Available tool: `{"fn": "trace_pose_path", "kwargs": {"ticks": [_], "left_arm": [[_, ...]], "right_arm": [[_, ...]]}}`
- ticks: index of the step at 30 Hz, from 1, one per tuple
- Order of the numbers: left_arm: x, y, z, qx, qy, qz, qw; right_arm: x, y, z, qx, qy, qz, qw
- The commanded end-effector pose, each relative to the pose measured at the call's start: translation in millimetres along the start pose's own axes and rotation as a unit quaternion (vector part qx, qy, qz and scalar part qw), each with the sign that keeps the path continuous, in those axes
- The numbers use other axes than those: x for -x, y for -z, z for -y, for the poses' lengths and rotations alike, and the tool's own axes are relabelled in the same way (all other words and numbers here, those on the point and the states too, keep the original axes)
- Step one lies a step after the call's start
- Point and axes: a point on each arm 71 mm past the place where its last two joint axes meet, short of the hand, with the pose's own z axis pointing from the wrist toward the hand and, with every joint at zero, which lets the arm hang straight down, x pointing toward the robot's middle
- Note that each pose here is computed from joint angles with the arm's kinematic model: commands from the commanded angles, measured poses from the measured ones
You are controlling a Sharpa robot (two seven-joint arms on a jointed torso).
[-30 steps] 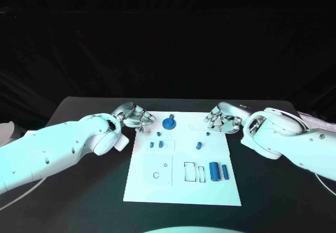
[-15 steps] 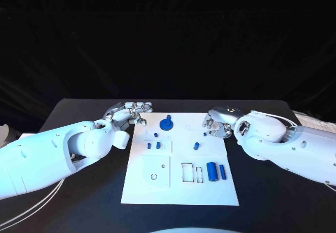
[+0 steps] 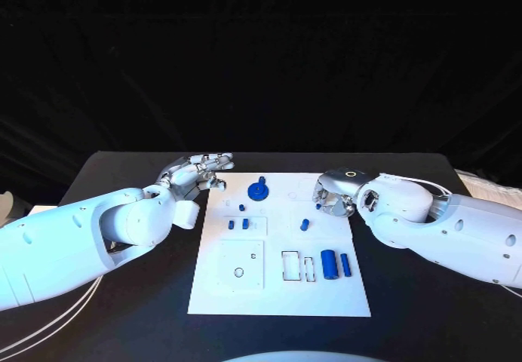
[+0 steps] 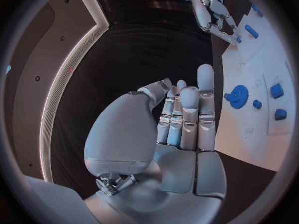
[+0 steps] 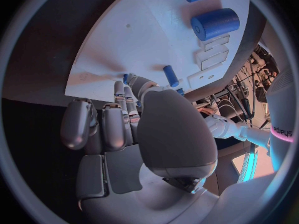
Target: Assemble the parts on the task board
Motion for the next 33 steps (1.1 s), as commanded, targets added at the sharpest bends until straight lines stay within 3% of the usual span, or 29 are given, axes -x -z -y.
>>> {"fn": "trace_pose_path", "kwargs": {"ticks": [1, 33], "left_arm": [[-3.5, 0.7, 1.7, -0.012, 0.013, -0.009, 1.0], [-1.8, 3.3, 1.4, -0.003, 0.011, -0.006, 1.0]], "right_arm": [[-3.8, -1.4, -2, 0.004, 0.014, -0.011, 1.0], [-18.9, -9.5, -5, -0.004, 0.023, -0.06, 0.998]]}}
